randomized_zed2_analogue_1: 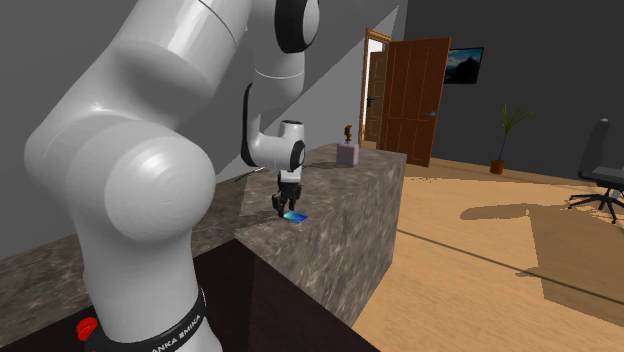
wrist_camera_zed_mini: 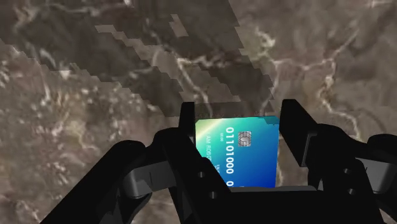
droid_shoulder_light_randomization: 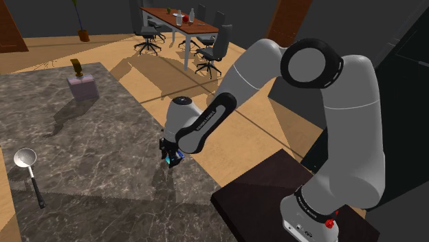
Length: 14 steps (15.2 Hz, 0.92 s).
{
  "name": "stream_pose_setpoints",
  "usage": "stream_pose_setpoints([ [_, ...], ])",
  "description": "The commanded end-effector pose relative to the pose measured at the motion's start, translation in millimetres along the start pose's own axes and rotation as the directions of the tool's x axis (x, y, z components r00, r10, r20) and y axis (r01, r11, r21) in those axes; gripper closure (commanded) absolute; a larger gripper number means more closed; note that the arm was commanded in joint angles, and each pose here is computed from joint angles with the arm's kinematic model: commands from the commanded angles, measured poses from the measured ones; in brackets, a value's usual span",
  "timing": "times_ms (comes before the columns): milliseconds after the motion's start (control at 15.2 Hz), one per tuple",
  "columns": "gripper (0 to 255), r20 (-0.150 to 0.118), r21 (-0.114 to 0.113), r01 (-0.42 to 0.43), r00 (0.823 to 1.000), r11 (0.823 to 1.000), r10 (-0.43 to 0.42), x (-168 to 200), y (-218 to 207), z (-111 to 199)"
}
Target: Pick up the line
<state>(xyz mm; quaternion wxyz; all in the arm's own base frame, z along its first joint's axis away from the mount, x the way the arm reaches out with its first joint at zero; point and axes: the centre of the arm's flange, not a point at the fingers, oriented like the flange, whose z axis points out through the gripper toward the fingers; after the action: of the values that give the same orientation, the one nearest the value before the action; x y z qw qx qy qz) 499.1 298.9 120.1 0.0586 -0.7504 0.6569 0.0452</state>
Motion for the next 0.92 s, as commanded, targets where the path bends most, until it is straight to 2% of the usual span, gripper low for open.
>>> stream_pose_setpoints([
  [0,255,0.0,-0.001,0.0,1.0,1.0,0.0,-1,-1,-8],
  [858,255,0.0,-0.001,0.0,1.0,1.0,0.0,-10,-3,-72],
])
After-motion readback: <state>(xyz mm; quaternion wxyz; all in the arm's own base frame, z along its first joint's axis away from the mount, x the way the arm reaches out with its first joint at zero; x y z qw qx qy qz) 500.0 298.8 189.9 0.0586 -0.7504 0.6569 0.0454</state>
